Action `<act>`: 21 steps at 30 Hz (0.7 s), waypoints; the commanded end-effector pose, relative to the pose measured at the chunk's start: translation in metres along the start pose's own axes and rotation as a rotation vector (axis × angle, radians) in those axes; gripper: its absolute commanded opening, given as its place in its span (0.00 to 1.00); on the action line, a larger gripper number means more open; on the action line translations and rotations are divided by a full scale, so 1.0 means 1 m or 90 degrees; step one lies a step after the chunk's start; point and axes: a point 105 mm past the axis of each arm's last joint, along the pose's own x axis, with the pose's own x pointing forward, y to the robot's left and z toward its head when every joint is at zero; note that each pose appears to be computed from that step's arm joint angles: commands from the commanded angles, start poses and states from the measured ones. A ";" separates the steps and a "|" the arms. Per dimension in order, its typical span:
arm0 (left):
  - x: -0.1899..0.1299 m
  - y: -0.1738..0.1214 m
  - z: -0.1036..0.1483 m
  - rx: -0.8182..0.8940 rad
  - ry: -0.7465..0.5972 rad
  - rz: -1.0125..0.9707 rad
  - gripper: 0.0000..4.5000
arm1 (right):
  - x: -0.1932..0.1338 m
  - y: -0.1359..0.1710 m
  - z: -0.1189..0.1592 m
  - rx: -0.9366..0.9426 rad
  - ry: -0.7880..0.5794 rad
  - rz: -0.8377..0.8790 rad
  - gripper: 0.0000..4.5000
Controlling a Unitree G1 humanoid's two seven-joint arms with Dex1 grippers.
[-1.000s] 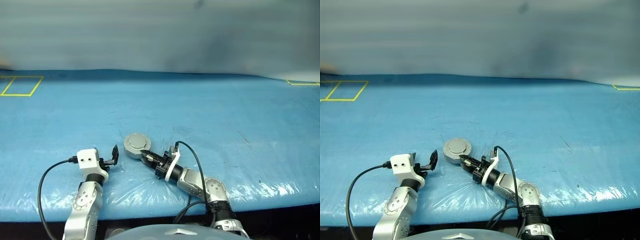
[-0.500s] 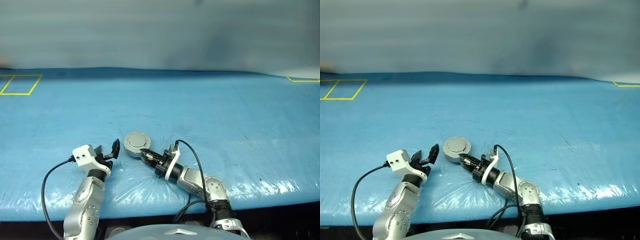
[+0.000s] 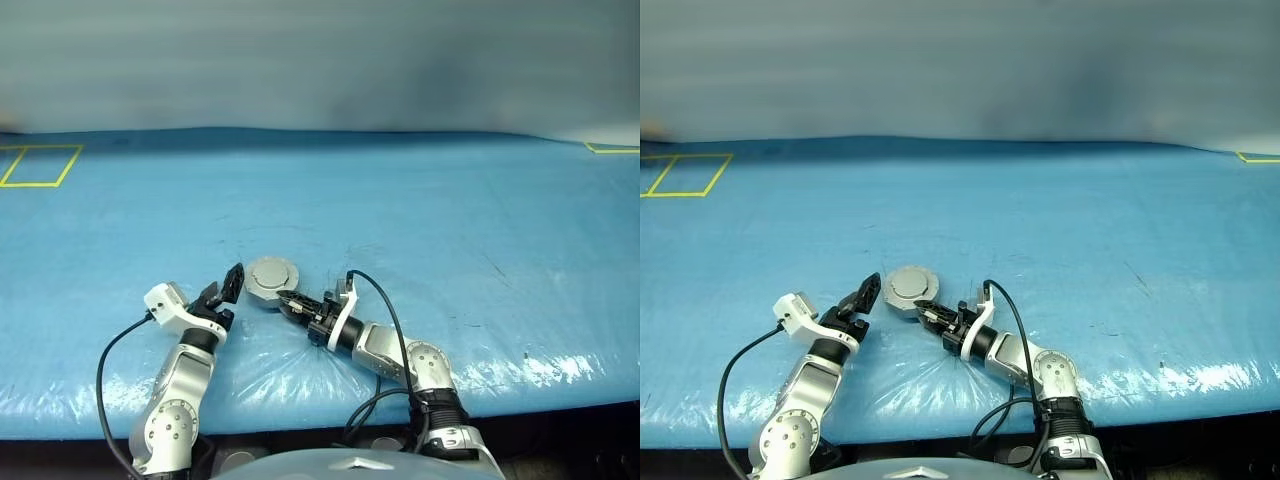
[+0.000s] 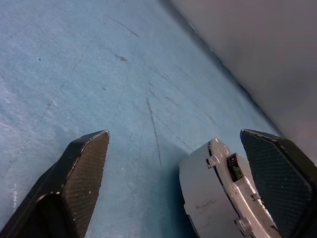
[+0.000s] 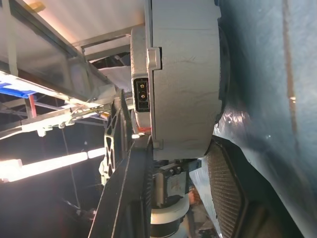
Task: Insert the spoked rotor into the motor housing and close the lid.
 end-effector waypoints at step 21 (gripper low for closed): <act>0.006 -0.069 0.052 -0.329 -0.046 -0.244 1.00 | 0.008 0.178 0.048 -0.456 -0.156 0.174 0.28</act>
